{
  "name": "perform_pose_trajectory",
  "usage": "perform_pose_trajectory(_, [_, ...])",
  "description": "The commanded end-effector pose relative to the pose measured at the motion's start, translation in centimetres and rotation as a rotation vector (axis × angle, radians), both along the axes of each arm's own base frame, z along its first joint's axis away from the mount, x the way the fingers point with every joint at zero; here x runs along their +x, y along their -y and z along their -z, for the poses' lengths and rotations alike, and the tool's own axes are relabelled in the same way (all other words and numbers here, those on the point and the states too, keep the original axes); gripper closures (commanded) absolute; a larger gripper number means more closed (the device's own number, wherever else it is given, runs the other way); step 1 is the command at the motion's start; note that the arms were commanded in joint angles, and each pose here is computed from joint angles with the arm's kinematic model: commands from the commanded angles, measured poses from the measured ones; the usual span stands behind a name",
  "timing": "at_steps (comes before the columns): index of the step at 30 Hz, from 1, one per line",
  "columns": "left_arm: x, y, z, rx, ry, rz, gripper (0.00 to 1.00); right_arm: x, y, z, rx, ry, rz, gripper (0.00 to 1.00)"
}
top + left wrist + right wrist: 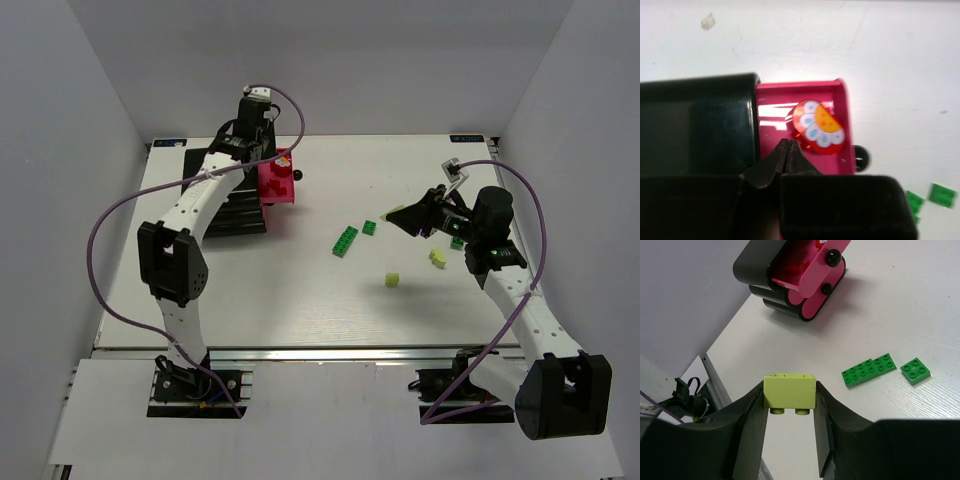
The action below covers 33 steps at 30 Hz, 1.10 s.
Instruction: Sort the legos into containers by color
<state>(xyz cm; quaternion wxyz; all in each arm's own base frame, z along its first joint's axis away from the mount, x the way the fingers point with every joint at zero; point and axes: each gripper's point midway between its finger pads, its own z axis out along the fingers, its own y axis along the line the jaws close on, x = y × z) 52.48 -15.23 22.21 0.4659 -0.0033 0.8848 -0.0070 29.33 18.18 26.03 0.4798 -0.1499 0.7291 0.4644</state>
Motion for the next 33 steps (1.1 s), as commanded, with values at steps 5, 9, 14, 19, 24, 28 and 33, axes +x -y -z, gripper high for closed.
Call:
perform_pose_trajectory(5, [-2.5, 6.4, -9.5, -0.295, 0.159, 0.276, 0.87, 0.0, 0.0, -0.7, 0.009, 0.035, -0.012, 1.00])
perform_pose_trajectory(9, [-4.0, 11.3, -5.2, -0.399, -0.018, 0.462, 0.77, 0.1, 0.0, -0.6, 0.008, 0.031, -0.007, 1.00])
perform_pose_trajectory(14, [-4.5, 13.8, -1.6, -0.346, -0.116, 0.467, 0.66, 0.2, 0.1, -0.6, 0.006, 0.033, -0.002, 1.00])
perform_pose_trajectory(19, [-4.1, 14.7, 1.5, -0.233, -0.158, 0.376, 0.64, 0.3, 0.1, -0.5, 0.004, 0.030, -0.002, 1.00])
perform_pose_trajectory(24, [-3.0, 12.8, 3.5, -0.066, -0.139, 0.216, 0.60, 0.2, 0.0, -0.5, 0.004, 0.031, -0.003, 1.00])
perform_pose_trajectory(28, [-3.2, 10.8, 4.6, 0.113, -0.131, 0.109, 0.60, 0.2, 0.1, -0.5, 0.004, 0.031, -0.005, 1.00])
perform_pose_trajectory(33, [-3.1, 7.9, 4.8, 0.261, -0.109, 0.005, 0.59, 0.2, 0.0, -0.6, 0.006, 0.030, -0.005, 1.00])
